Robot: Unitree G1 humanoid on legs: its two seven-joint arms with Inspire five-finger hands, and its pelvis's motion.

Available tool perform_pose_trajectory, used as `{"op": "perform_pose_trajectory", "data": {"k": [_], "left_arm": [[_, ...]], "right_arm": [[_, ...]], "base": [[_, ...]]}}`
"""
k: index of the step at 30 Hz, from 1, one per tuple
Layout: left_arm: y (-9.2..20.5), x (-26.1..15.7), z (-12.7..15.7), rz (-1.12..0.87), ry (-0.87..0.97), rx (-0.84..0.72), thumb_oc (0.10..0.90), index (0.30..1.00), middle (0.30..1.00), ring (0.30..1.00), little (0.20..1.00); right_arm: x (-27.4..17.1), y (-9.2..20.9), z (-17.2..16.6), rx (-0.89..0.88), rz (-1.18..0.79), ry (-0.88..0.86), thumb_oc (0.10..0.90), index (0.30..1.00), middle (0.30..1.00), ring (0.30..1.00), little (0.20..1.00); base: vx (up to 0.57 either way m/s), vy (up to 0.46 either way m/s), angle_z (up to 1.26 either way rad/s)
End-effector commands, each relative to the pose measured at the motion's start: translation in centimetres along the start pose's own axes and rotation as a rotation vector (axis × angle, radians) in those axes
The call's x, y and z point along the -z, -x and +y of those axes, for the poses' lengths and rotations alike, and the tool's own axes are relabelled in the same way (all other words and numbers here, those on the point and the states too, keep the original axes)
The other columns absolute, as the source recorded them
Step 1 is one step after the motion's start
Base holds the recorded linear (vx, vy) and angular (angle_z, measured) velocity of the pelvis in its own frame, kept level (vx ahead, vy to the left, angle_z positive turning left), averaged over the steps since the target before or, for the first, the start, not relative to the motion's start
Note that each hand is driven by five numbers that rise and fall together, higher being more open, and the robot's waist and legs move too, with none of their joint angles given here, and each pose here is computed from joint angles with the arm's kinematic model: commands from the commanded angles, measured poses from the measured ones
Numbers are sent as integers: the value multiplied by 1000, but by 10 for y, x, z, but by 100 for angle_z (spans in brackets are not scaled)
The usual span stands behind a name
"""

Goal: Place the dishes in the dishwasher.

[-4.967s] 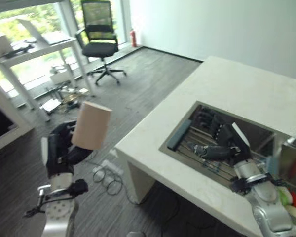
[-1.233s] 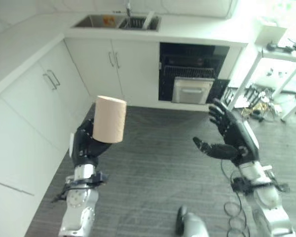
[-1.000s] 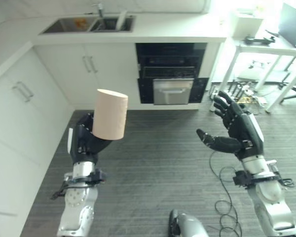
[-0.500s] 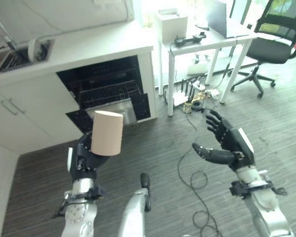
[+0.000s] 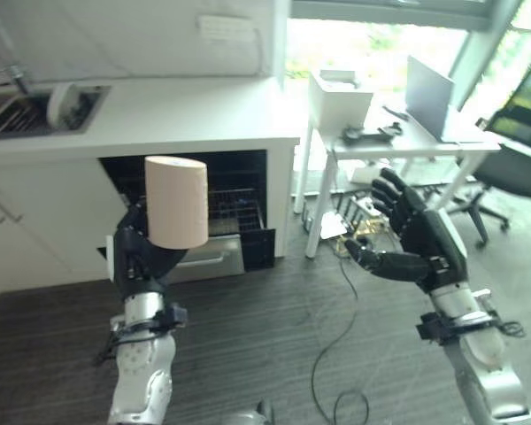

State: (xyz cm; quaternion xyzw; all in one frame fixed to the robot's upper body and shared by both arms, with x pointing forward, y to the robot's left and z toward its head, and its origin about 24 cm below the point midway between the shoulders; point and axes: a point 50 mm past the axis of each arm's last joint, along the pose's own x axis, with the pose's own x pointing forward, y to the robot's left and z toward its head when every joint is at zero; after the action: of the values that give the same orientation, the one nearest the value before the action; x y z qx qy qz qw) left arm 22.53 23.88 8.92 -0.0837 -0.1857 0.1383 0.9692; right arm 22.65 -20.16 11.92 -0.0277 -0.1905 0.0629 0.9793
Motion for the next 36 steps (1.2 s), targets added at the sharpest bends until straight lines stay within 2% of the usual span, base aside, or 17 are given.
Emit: {"op": "perform_pose_trajectory", "data": {"k": [1,7,11,16,21,24,32,36], "left_arm": [[-11,-42,0,-235,-34,54,400,300,300,300,300],[-12,-39,-2,-201,-35,120,400,300,300,300,300],[-10,-37,-10,-207,-16,118,400,300,300,300,300],[-6,-38,-10,-199,-5,104,400,300,300,300,300],[0,-43,0,-203,19,86,400,300,300,300,300],[-4,-44,-7,-222,39,123,400,300,300,300,300],[0,-42,-1,-198,62,95,400,300,300,300,300],[1,-40,0,-210,57,102,400,300,300,300,300]], "right_arm": [[-21,-7,5,-31,-134,59,800,900,900,900,900],[-18,7,-10,20,-114,66,800,900,900,900,900],[-18,3,-14,13,-102,79,800,900,900,900,900],[-24,-9,-12,14,-127,85,800,900,900,900,900],[-27,-5,-14,14,-126,88,800,900,900,900,900],[-27,-1,-24,68,-140,128,800,900,900,900,900],[-34,4,-33,61,-126,176,800,900,900,900,900],[-37,3,-37,53,-146,191,800,900,900,900,900]], "base": [[217,18,10],[299,-161,60],[279,-196,124],[164,-196,14],[153,-151,-2],[146,-137,41],[198,257,59],[291,317,-32]]}}
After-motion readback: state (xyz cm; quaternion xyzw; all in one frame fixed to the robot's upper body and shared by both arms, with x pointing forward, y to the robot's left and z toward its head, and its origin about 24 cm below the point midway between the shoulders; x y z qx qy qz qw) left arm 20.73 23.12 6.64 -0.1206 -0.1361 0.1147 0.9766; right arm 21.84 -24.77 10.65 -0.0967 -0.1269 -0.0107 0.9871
